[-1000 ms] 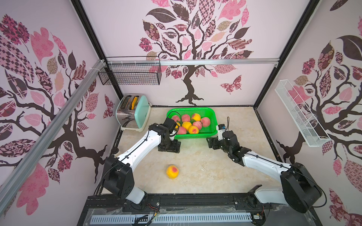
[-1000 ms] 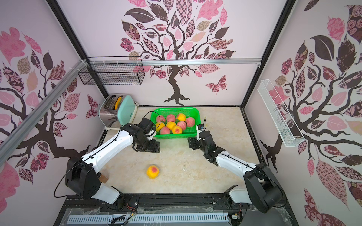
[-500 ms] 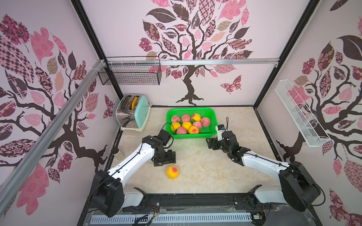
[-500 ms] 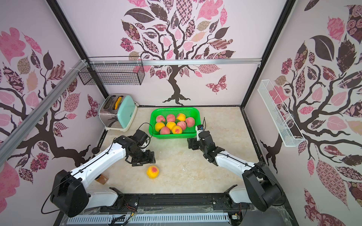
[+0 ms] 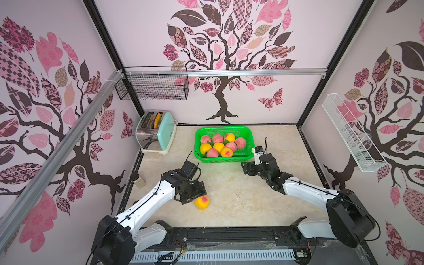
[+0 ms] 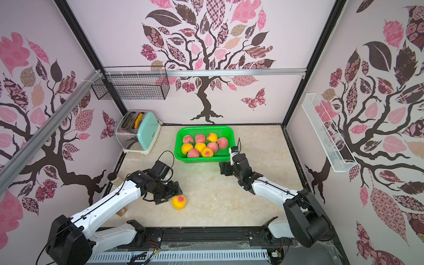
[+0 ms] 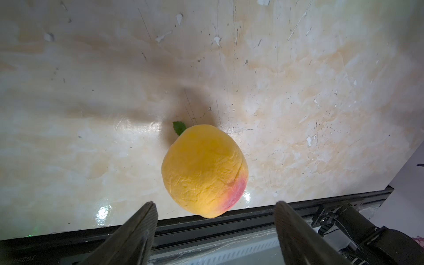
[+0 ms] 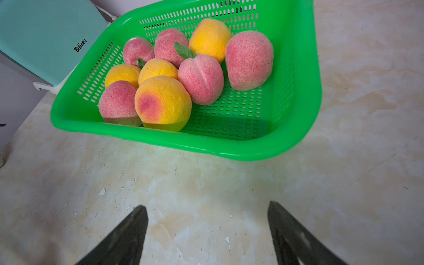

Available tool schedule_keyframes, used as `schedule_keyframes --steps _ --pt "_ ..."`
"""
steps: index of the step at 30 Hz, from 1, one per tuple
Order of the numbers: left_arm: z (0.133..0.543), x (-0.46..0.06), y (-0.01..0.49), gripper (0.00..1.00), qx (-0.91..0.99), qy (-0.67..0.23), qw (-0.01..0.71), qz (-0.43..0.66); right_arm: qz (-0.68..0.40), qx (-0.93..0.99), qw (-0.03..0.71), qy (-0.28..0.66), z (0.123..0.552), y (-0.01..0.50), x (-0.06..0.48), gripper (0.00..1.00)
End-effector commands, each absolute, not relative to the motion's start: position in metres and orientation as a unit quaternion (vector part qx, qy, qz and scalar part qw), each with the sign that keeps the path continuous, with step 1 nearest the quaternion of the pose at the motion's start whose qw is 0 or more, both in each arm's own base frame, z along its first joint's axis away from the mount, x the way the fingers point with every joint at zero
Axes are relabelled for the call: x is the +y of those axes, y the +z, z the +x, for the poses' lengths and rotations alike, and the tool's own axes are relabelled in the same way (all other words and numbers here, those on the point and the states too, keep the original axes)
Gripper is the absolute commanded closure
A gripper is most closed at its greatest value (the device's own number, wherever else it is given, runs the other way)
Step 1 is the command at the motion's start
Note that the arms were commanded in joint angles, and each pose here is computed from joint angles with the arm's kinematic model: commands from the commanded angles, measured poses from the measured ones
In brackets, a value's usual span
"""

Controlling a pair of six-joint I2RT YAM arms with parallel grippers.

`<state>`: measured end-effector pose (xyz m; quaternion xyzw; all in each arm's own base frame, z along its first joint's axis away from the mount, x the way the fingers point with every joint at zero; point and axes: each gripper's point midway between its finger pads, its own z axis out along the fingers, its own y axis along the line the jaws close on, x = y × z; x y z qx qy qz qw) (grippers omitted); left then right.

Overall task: Put the peaches into the basket
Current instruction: Pick up the peach from the center of the board.

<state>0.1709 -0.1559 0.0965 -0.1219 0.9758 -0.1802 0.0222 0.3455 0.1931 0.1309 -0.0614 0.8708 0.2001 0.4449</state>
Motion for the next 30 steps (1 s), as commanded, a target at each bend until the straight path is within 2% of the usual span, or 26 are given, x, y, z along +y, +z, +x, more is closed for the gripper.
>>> schedule_keyframes --steps 1,20,26,30 --pt "0.171 -0.171 0.095 0.16 0.971 -0.199 0.016 -0.128 -0.059 0.864 0.456 0.204 0.350 0.144 0.194 0.16" --pt "0.154 -0.160 0.062 0.14 0.975 -0.157 -0.014 -0.157 -0.058 0.863 0.458 0.204 0.349 0.145 0.193 0.15" --pt "0.172 -0.177 0.059 0.16 0.970 -0.190 0.005 -0.152 -0.058 0.864 0.456 0.205 0.350 0.144 0.194 0.16" --pt "0.180 -0.184 0.059 0.21 0.973 -0.188 -0.001 -0.132 -0.056 0.865 0.456 0.200 0.350 0.142 0.192 0.16"
